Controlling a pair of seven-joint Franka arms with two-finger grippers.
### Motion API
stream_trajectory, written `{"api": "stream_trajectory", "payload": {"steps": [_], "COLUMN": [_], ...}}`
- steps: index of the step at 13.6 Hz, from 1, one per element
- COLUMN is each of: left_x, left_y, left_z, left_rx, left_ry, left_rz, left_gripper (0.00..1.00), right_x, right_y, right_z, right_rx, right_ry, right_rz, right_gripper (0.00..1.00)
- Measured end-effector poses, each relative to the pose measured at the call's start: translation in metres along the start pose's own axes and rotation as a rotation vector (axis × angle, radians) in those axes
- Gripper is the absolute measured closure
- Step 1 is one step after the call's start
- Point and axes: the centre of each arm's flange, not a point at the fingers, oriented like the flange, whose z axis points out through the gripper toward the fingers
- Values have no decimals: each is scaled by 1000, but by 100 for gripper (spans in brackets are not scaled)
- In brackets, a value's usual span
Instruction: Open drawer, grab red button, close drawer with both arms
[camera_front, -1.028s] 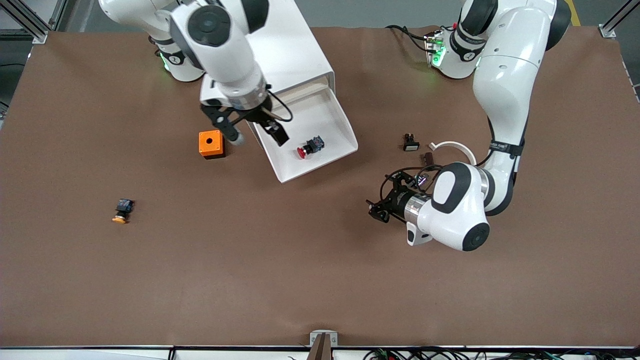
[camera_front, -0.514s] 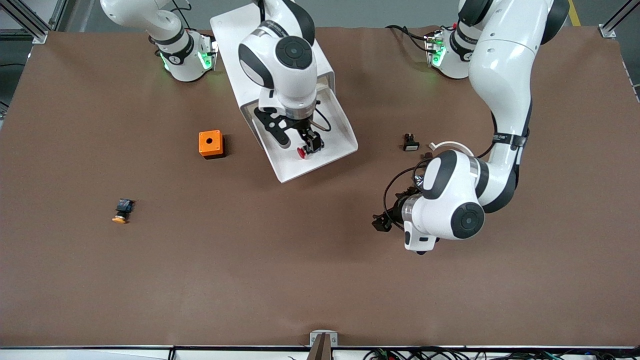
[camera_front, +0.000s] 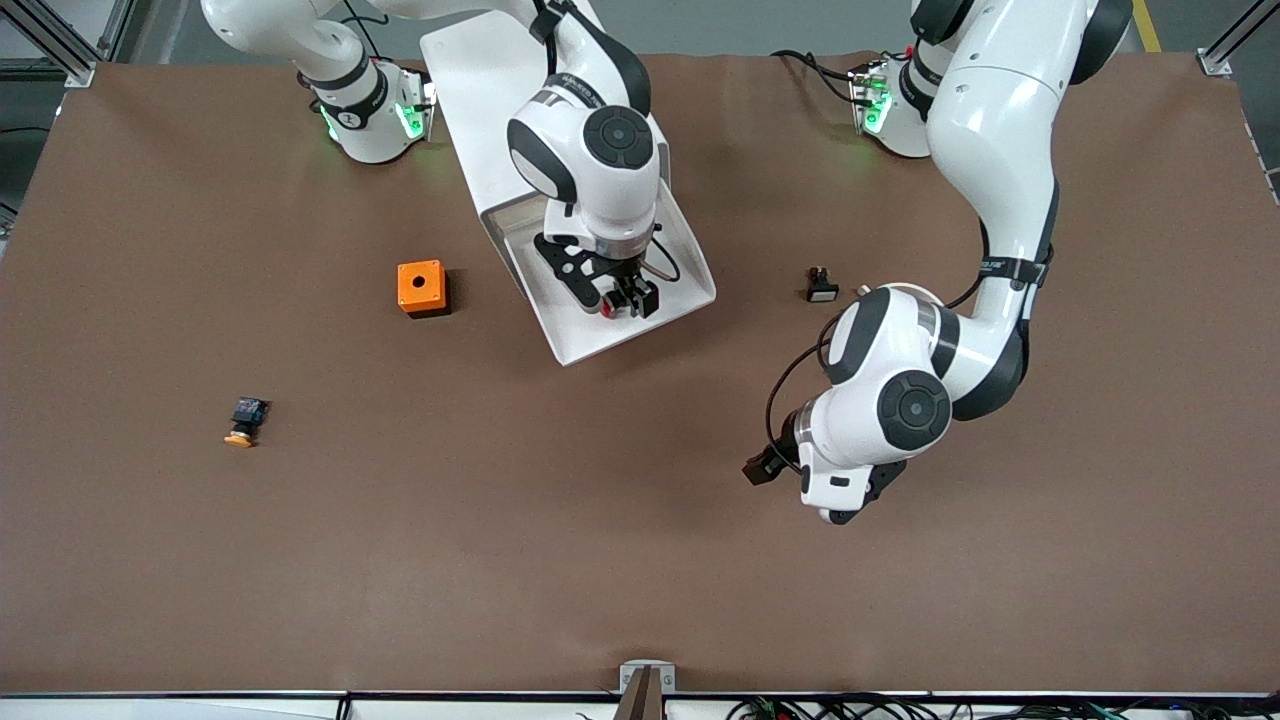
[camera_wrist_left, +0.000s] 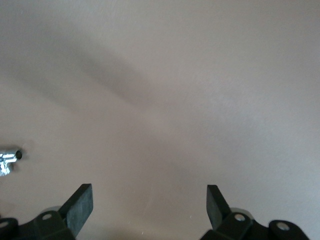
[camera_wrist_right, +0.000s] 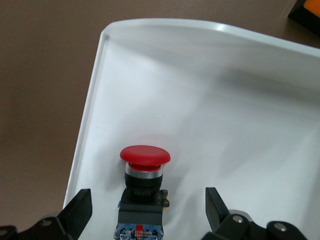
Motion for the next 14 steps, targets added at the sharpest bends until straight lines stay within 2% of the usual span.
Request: {"api": "stream_trajectory", "payload": {"steps": [6,14], "left_x": [3,-2], "left_y": [4,6], "left_z": [-9,-17], "left_rx": [-36,-7], "left_ry": [40,107], "left_rz": [10,55], "left_gripper": [0,0], "right_x": [-6,-11], "right_y": [-2,-5], "right_z": [0,3], "right_rx": [4,5], "right_ry": [-1,-1], "right_rz": [-5,-9], "right_gripper": [0,0]}}
